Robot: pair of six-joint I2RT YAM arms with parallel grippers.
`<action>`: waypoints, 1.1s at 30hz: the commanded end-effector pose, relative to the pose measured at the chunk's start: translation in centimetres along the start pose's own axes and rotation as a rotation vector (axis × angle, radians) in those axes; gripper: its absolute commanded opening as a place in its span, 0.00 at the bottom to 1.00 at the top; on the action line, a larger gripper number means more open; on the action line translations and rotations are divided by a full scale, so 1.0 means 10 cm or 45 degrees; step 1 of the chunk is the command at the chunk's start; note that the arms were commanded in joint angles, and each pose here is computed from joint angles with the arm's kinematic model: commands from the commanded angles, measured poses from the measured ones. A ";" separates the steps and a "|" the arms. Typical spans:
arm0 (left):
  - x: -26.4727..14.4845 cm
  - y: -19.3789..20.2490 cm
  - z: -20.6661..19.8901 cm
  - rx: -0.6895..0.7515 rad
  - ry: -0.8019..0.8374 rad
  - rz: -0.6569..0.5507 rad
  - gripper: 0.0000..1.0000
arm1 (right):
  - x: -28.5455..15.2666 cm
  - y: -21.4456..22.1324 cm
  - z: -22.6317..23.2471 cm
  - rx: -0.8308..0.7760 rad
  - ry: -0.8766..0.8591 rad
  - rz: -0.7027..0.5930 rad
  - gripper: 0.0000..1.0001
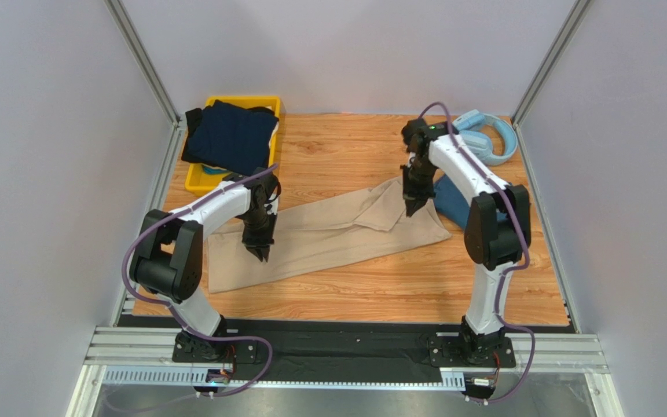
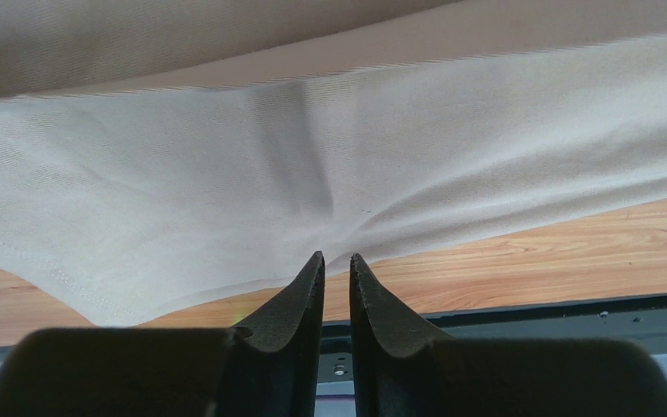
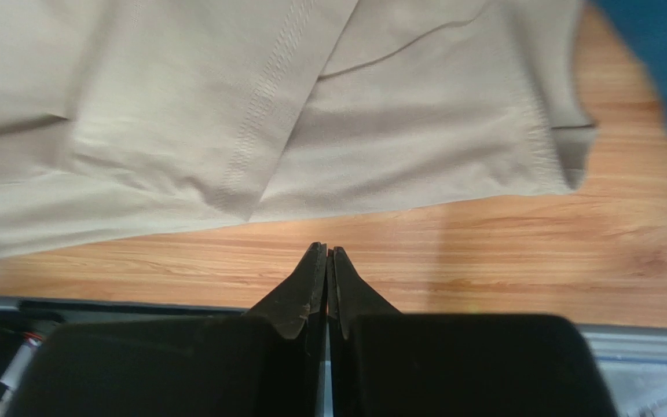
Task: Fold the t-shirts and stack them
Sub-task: Rotate the tshirt 90 degrees
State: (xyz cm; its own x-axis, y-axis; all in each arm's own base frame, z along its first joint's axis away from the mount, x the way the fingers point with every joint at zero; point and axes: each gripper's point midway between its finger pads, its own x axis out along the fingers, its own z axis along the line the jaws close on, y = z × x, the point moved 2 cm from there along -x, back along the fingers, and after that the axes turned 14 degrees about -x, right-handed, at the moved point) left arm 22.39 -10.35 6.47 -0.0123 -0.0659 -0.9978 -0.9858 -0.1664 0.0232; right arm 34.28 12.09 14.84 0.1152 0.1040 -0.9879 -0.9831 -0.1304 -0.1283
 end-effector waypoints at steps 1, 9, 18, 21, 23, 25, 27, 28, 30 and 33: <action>0.05 0.10 0.00 0.055 0.024 0.092 0.23 | 0.59 0.37 0.08 -0.017 0.007 0.279 0.04; 0.02 0.09 0.04 0.053 -0.019 0.102 0.20 | 0.90 0.33 0.19 -0.073 0.046 0.330 0.00; 0.19 0.13 -0.03 0.069 -0.015 0.213 0.00 | 1.37 -0.15 0.26 -0.115 0.081 0.322 0.00; 0.24 0.20 -0.03 0.073 -0.037 0.243 0.00 | 1.41 -0.43 0.32 -0.113 0.068 0.257 0.00; 0.28 0.24 0.00 0.067 -0.053 0.266 0.00 | 1.40 -0.56 0.35 -0.105 0.063 0.227 0.00; 0.32 0.28 0.00 0.062 -0.057 0.287 0.00 | 1.39 -0.79 0.41 -0.102 0.049 0.133 0.00; 0.35 0.34 0.02 0.057 -0.066 0.307 0.00 | 1.40 -0.94 0.43 -0.080 0.041 0.064 0.00; 0.38 0.34 0.01 0.057 -0.067 0.312 0.00 | 1.39 -1.09 0.46 -0.076 0.020 -0.013 0.00; 0.40 0.34 -0.01 0.064 -0.073 0.313 0.00 | 1.40 -1.22 0.50 -0.052 -0.033 -0.079 0.00; 0.43 0.32 -0.12 0.091 -0.055 0.322 0.00 | 1.37 -1.47 0.52 -0.015 -0.106 -0.199 0.04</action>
State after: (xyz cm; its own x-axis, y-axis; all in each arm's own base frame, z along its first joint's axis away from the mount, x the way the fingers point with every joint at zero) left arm 19.29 -11.12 3.11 -0.2464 -0.0447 -0.9681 -0.9629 -0.1026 0.2498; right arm 43.65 19.23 4.31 0.0455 0.1119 -0.9927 -0.9785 -0.1950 -0.0668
